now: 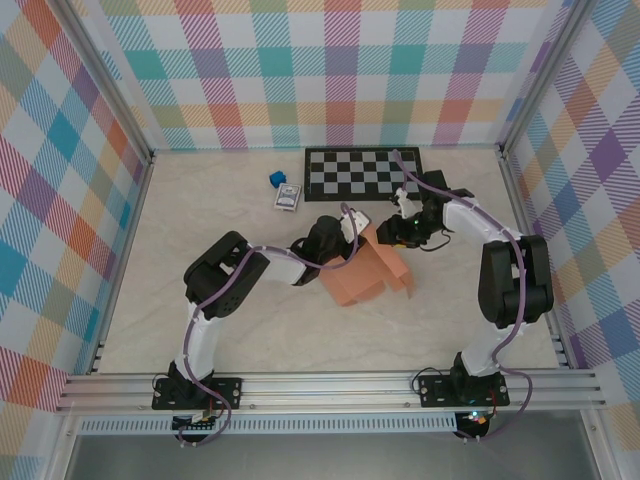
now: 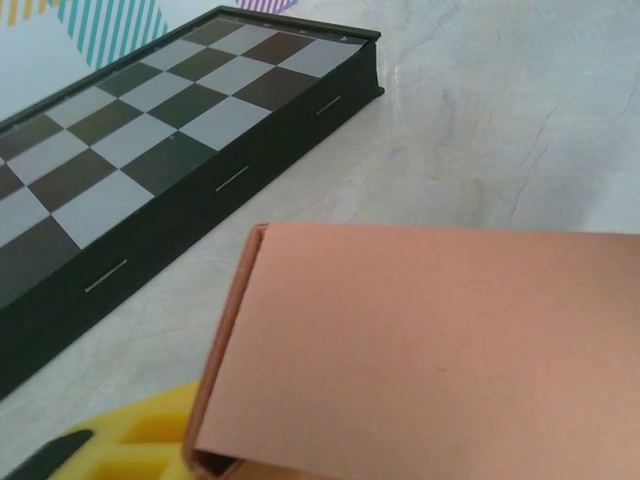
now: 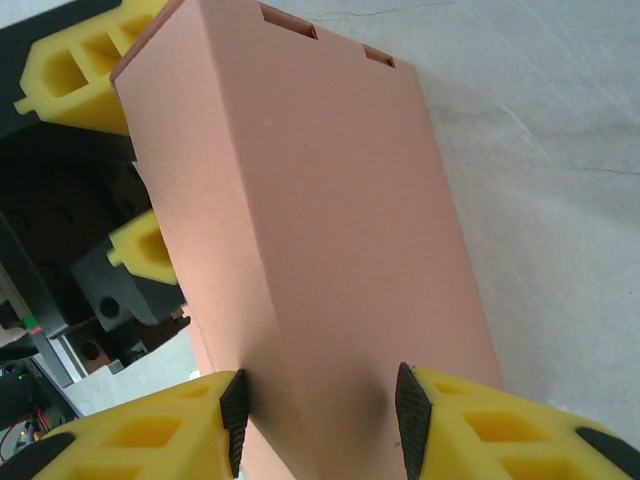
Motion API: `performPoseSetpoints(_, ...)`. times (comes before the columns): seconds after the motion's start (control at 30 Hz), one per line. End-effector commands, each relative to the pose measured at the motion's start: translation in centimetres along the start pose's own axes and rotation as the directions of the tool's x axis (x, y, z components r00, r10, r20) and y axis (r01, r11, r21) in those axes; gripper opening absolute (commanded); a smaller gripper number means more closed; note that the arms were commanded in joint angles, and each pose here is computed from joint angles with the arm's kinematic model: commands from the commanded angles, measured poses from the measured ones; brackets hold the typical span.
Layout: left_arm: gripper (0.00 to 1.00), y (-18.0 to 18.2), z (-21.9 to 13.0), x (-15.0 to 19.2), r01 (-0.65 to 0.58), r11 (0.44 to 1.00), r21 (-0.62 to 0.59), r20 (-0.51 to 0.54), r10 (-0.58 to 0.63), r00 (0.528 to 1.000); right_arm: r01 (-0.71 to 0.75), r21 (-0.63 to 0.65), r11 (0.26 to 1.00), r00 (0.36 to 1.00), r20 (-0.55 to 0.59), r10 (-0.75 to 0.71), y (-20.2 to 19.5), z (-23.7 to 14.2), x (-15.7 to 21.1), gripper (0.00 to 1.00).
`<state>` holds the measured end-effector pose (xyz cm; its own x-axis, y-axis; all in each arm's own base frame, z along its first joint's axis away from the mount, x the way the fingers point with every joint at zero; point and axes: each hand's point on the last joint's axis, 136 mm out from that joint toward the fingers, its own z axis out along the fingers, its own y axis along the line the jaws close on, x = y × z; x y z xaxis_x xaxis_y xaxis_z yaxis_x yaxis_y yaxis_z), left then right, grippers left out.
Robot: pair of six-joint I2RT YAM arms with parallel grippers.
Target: Fold the paper box
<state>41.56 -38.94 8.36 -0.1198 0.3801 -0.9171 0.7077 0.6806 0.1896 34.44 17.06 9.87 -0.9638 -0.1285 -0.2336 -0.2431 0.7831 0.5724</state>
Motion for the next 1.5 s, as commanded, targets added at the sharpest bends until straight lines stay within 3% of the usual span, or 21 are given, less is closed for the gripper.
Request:
performPoseSetpoints(0.0, 0.14, -2.7, 0.3, -0.5, -0.036, 0.993, 0.111, 0.002, 0.036, 0.999, 0.005, 0.041, 0.999, 1.000, -0.022, -0.004, -0.6, 0.3, 0.9, 0.45)
performPoseSetpoints(0.33, 0.11, -1.9, 0.0, -0.8, 0.008, 0.997, 0.082, -0.034, -0.005, 0.999, 0.006, 0.027, 1.000, 0.999, 0.054, -0.007, 0.4, -2.1, 0.1, 0.51)
performPoseSetpoints(0.5, 0.16, -1.5, -0.9, -0.1, 0.049, 0.997, 0.057, -0.074, -0.045, 0.996, 0.010, 0.057, 0.998, 0.989, 0.146, -0.019, 0.6, -4.7, -0.5, 0.54)
performPoseSetpoints(0.53, 0.19, -1.4, -0.9, 0.0, 0.050, 0.998, 0.047, -0.075, -0.047, 0.996, 0.014, 0.069, 0.998, 0.986, 0.164, -0.025, 0.5, -5.2, -0.7, 0.54)
performPoseSetpoints(0.63, 0.45, -1.2, -1.2, 0.0, 0.057, 0.998, 0.032, -0.069, -0.055, 0.996, 0.004, 0.099, 0.995, 0.978, 0.205, -0.024, -0.1, -6.5, -0.8, 0.55)
performPoseSetpoints(0.67, 0.49, -1.1, -1.2, -0.1, 0.059, 0.998, 0.031, -0.067, -0.057, 0.996, -0.002, 0.098, 0.995, 0.976, 0.216, -0.019, -0.2, -6.9, -0.8, 0.55)
performPoseSetpoints(0.97, 0.51, -0.9, -2.2, -0.2, 0.090, 0.995, 0.032, -0.070, -0.088, 0.994, -0.010, 0.169, 0.986, 0.955, 0.293, -0.041, -1.6, -10.3, -0.1, 0.62)
performPoseSetpoints(1.13, 0.61, 0.1, -4.0, -1.6, 0.154, 0.987, 0.036, -0.035, -0.153, 0.988, 0.001, 0.182, 0.983, 0.948, 0.312, -0.059, -1.4, -10.8, -0.1, 0.69)
performPoseSetpoints(1.23, 0.72, 0.5, -5.7, -3.4, 0.175, 0.982, 0.067, 0.004, -0.175, 0.985, 0.019, 0.225, 0.974, 0.965, 0.250, -0.076, -1.3, -10.9, 0.3, 0.70)
performPoseSetpoints(1.33, 0.78, 1.6, -7.7, -4.4, 0.214, 0.975, 0.068, 0.028, -0.216, 0.976, 0.188, 0.323, 0.927, 0.973, 0.068, -0.221, 0.1, -9.9, 1.1, 0.75)
performPoseSetpoints(1.4, 0.85, 2.7, -9.0, -4.5, 0.240, 0.969, 0.056, 0.044, -0.243, 0.969, 0.239, 0.344, 0.908, 0.965, 0.021, -0.262, 0.5, -9.4, 0.6, 0.76)
performPoseSetpoints(1.43, 0.99, 3.4, -9.6, -4.4, 0.257, 0.965, 0.046, 0.046, -0.259, 0.965, 0.241, 0.331, 0.912, 0.965, 0.022, -0.263, 0.7, -9.2, 0.2, 0.76)
performPoseSetpoints(1.47, 1.00, 4.0, -10.0, -4.2, 0.272, 0.962, 0.034, 0.043, -0.274, 0.961, 0.246, 0.327, 0.912, 0.964, 0.020, -0.267, 0.7, -9.0, -0.1, 0.75)
